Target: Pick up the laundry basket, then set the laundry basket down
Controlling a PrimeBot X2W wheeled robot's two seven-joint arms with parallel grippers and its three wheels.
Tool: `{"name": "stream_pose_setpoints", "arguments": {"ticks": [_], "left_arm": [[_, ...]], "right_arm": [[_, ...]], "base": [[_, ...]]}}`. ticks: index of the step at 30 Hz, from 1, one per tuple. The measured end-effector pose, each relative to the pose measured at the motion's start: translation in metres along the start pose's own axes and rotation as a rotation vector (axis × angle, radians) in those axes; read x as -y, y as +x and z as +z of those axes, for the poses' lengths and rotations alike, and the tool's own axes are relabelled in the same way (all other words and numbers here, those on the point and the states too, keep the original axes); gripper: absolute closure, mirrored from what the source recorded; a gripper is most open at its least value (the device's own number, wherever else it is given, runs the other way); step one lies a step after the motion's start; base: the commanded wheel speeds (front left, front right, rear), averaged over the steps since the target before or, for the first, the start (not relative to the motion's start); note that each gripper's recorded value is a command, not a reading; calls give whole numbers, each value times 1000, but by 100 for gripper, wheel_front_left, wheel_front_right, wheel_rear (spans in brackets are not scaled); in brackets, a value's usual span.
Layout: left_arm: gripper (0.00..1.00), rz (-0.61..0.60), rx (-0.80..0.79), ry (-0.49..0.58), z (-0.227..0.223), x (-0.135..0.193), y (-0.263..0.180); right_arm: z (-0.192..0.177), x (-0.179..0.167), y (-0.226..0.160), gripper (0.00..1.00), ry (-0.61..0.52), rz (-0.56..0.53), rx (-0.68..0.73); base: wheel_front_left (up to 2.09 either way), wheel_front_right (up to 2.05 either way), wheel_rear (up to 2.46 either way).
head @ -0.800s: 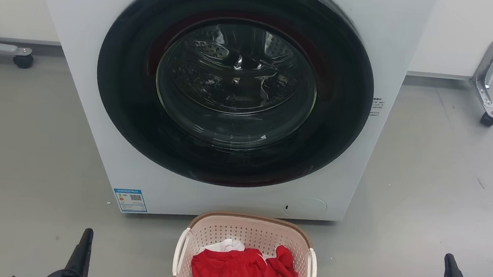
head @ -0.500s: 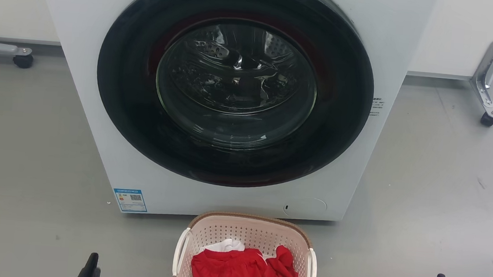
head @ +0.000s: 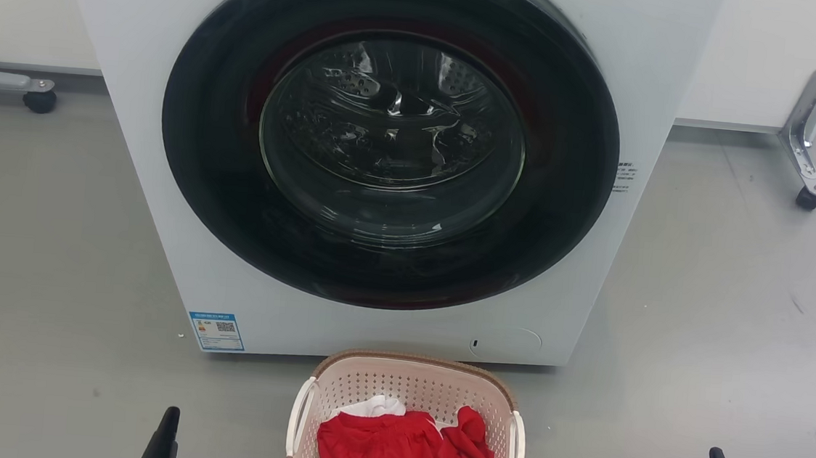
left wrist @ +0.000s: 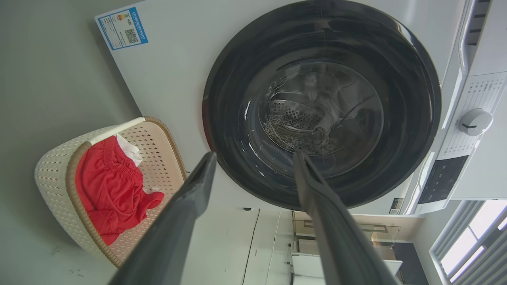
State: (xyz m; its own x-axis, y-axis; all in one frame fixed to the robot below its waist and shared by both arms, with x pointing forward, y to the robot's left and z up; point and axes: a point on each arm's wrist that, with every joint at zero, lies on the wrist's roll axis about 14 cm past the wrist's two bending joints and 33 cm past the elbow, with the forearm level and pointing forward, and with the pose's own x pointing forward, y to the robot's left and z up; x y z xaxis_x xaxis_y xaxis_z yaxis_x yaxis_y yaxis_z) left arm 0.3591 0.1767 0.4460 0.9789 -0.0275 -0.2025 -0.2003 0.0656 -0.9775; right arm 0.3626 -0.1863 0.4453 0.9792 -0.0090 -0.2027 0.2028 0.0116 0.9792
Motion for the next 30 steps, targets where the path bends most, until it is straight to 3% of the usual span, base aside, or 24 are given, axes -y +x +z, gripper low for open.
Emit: {"name": "stream_pose_setpoints", "arguments": {"ticks": [12,30], "left_arm": [[0,2,-20,210,-10,6,2],[0,-12,-36,612,-20,11,4]], "right_arm": [[-11,0,2,0,-164,-26,-14],[-36,-1,4,0,-589,-13,-80]], "base": [[0,0,0],[0,0,0]]}}
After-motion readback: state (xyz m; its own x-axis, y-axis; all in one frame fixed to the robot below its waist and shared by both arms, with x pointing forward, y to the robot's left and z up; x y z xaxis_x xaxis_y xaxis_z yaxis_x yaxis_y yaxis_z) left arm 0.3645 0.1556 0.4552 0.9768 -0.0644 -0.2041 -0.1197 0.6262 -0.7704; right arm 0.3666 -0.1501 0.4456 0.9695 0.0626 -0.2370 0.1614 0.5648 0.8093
